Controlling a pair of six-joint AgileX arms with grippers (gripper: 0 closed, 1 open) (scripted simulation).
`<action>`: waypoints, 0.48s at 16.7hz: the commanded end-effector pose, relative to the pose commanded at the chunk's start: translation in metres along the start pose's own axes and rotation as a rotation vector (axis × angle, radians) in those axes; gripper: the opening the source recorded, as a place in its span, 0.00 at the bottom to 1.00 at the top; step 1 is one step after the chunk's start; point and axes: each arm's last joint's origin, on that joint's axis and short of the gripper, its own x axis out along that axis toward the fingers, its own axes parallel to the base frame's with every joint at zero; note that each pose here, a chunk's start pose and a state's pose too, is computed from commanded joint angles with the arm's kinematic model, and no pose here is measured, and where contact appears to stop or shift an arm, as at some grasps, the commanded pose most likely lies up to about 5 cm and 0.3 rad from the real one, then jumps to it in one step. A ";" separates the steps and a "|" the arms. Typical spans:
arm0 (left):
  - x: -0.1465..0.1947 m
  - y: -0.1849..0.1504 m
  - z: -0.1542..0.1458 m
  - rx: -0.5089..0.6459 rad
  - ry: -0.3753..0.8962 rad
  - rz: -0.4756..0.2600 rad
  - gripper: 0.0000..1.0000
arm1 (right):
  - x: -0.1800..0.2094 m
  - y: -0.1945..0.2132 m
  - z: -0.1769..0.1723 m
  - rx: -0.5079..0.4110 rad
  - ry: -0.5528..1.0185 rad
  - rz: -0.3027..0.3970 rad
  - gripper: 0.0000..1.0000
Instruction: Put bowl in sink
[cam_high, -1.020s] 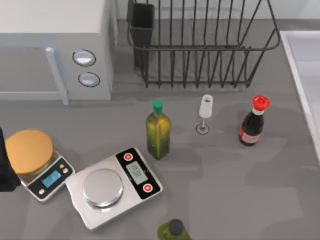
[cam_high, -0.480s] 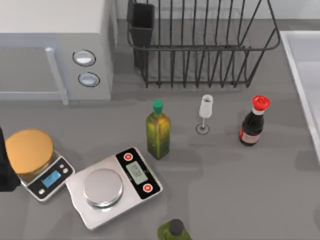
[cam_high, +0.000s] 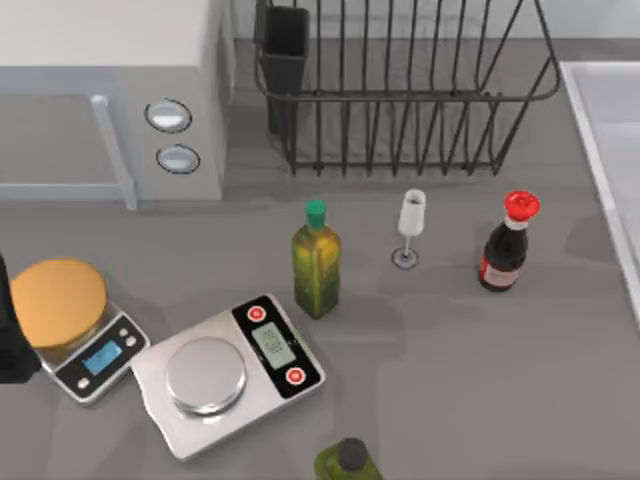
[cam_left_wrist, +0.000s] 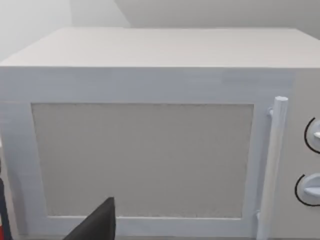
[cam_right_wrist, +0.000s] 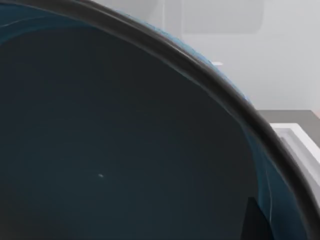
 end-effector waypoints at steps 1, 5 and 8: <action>0.000 0.000 0.000 0.000 0.000 0.000 1.00 | 0.000 0.000 0.000 0.000 0.000 0.000 0.00; 0.000 0.000 0.000 0.000 0.000 0.000 1.00 | 0.000 0.000 0.000 0.000 0.000 0.000 0.08; 0.000 0.000 0.000 0.000 0.000 0.000 1.00 | 0.000 0.000 0.000 0.000 0.000 0.000 0.30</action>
